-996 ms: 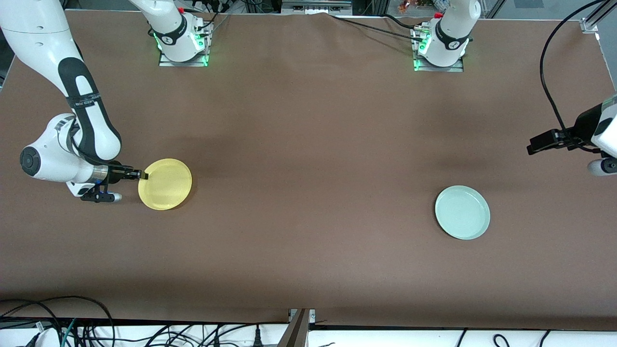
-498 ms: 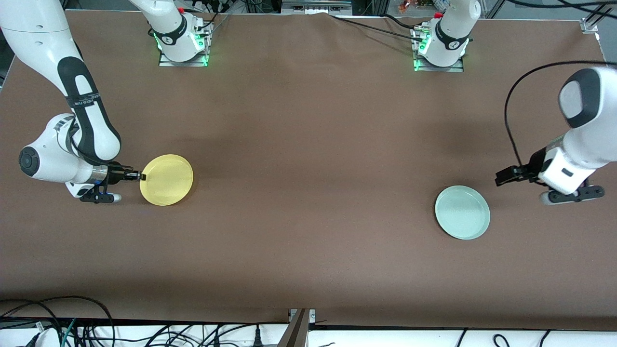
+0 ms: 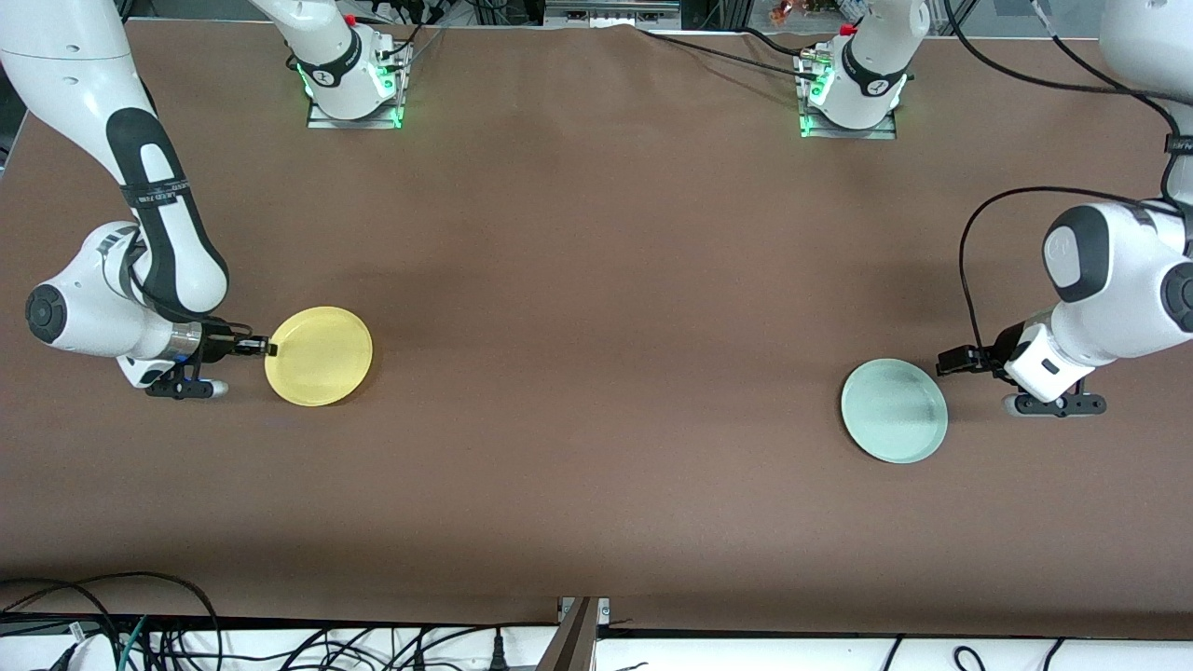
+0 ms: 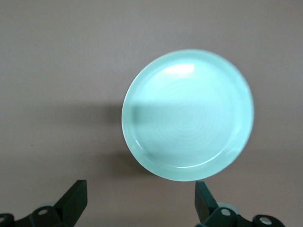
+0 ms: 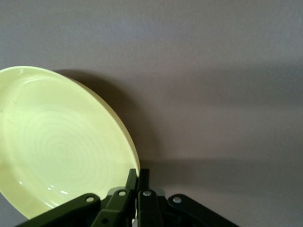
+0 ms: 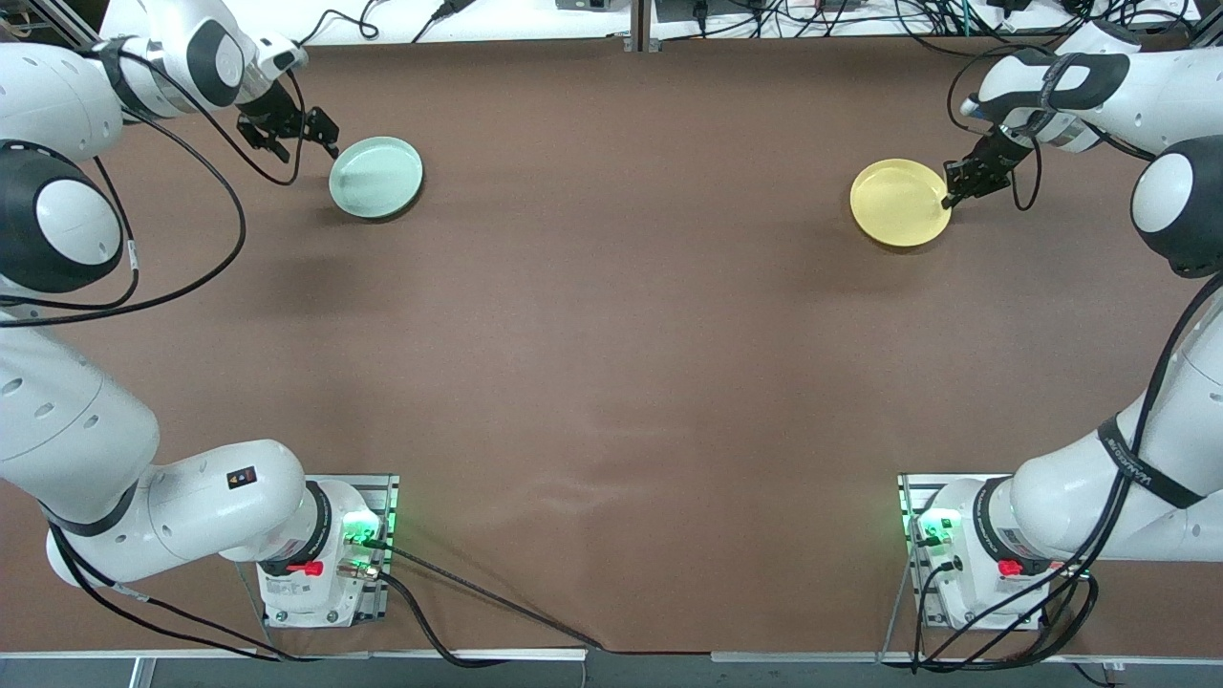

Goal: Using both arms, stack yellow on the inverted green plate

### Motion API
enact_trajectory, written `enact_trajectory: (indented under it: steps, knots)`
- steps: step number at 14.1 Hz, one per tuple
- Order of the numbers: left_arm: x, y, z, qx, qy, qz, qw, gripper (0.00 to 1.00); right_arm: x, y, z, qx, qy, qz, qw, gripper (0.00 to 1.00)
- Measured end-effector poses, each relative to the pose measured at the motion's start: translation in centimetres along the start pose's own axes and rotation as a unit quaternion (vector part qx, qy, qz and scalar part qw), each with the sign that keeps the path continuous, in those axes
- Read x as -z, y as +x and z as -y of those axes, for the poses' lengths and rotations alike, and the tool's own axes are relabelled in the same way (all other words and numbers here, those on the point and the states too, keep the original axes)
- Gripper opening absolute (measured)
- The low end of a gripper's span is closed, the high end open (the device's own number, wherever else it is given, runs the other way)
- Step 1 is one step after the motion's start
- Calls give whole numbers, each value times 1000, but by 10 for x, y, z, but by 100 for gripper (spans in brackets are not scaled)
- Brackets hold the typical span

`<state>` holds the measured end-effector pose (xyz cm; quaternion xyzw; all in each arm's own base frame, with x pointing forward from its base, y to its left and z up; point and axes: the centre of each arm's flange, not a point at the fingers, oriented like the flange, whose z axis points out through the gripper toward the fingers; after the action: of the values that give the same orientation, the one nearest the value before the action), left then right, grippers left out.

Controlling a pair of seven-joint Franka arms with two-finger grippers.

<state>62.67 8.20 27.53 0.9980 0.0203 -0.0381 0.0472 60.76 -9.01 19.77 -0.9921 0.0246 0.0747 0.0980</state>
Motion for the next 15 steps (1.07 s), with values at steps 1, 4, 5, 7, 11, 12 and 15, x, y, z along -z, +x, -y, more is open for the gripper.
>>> enact_trajectory:
  steps: [1,4,5,7,11,12,15]
  knots:
    - [-16,1,2,2,-4,8,1000,100,4,3,2,2,1,-1,1000,2]
    - [-54,8,5,3,-13,19,1000,100,22,13,9,10,6,-2,1000,2]
    - [-62,14,5,1,-14,16,1000,100,28,16,11,12,8,-1,1000,2]
    - [-72,27,8,-2,-13,11,1000,100,43,22,17,13,15,7,1000,2]
    - [-64,43,12,-1,-12,-6,1000,96,66,32,33,9,24,11,1000,2]
    - [-62,45,13,-2,-10,-9,1000,87,67,33,35,11,24,11,1000,2]
    - [-65,46,13,-66,67,-2,996,72,63,33,38,13,24,15,1000,2]
